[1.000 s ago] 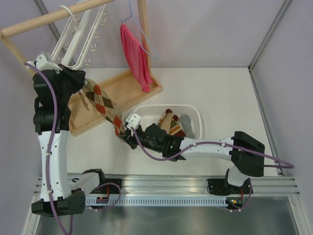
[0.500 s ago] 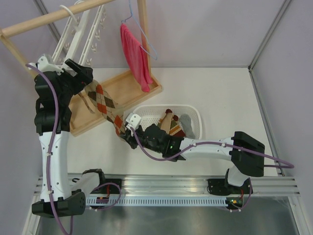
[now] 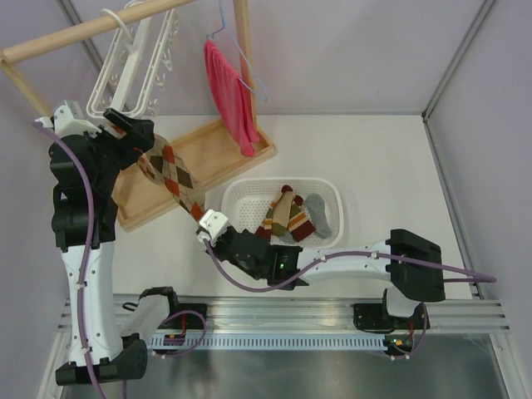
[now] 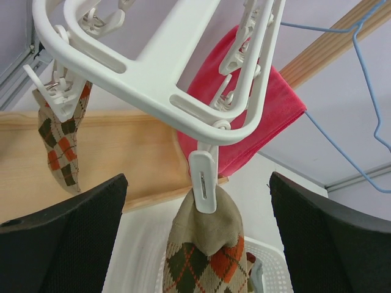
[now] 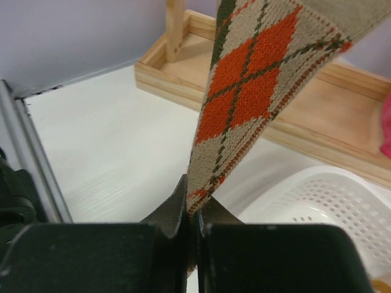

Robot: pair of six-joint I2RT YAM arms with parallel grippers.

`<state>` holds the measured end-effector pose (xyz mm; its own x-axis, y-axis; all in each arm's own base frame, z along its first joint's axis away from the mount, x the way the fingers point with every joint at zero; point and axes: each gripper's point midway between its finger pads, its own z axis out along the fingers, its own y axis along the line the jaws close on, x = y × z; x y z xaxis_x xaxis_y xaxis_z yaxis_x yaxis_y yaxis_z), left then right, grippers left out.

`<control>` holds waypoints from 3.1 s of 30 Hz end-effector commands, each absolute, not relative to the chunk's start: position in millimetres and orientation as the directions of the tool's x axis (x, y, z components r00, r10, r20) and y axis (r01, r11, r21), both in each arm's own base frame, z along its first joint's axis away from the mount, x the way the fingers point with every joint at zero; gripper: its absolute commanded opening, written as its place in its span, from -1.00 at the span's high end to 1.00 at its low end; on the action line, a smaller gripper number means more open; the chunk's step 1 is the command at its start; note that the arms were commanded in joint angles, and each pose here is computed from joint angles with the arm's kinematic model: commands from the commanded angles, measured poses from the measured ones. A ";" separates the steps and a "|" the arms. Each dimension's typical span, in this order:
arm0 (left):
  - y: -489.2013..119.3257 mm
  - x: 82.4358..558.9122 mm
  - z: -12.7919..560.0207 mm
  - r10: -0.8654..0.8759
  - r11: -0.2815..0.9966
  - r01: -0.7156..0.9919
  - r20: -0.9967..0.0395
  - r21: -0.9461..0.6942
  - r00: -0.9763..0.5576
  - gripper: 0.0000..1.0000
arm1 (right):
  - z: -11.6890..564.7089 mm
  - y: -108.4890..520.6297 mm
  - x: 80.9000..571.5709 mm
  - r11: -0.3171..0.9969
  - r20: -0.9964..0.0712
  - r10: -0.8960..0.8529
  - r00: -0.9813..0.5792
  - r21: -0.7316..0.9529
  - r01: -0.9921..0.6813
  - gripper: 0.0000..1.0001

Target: Remove the socks clipped to the hanger

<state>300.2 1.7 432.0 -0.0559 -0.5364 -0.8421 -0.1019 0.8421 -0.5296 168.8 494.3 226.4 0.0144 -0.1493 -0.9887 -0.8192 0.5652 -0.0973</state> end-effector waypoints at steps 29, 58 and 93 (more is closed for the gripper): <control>-13.1 302.3 442.8 -0.447 0.893 -0.106 -0.889 -0.437 -0.100 -0.91 | 227.2 505.9 144.2 0.717 -0.852 -0.417 0.315 -0.522 -0.462 0.98; 6.6 314.2 433.2 -0.277 0.902 -0.380 -0.949 -0.204 -0.148 -0.90 | 208.5 523.5 139.9 0.670 -0.829 -0.450 0.332 -0.559 -0.489 0.98; 9.7 328.9 429.9 -0.199 0.890 -0.443 -0.964 -0.103 -0.175 0.79 | 208.7 521.4 137.1 0.672 -0.844 -0.419 0.335 -0.537 -0.510 0.98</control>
